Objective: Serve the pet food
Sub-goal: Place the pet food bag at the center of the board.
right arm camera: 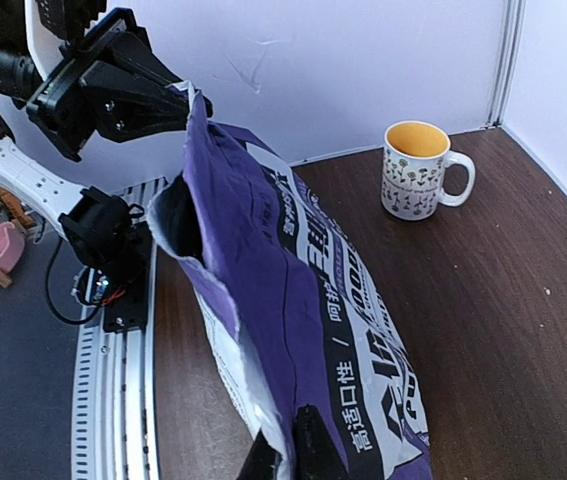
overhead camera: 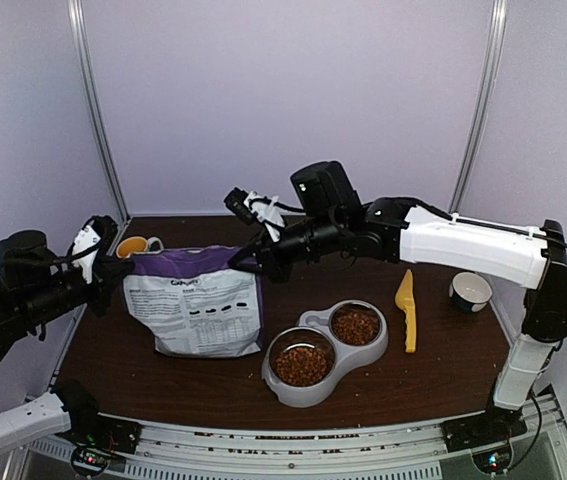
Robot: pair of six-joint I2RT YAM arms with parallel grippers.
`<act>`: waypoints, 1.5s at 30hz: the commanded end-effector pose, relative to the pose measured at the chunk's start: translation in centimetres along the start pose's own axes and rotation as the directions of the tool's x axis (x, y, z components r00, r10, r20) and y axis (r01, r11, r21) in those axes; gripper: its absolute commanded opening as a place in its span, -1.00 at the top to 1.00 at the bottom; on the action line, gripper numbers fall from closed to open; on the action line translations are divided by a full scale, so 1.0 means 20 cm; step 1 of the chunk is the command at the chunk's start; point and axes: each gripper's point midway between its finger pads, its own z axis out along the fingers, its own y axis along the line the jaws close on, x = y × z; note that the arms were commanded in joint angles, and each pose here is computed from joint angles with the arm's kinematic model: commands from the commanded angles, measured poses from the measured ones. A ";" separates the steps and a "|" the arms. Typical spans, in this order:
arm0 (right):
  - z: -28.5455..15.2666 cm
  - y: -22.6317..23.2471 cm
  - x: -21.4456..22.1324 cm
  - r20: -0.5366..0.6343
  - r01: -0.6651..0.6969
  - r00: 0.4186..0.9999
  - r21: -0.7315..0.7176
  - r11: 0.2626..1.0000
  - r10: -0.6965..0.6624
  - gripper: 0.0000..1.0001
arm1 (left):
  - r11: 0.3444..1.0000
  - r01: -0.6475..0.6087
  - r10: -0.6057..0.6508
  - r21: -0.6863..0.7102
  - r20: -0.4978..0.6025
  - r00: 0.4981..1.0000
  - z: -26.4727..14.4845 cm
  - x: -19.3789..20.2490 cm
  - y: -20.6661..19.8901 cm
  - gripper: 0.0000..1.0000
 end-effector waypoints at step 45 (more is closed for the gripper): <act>-0.39 0.19 -0.04 0.174 -0.095 0.978 -0.112 0.989 0.114 1.00 | 0.776 -0.178 0.196 0.605 0.038 0.980 0.06 -0.65 -0.62 -0.72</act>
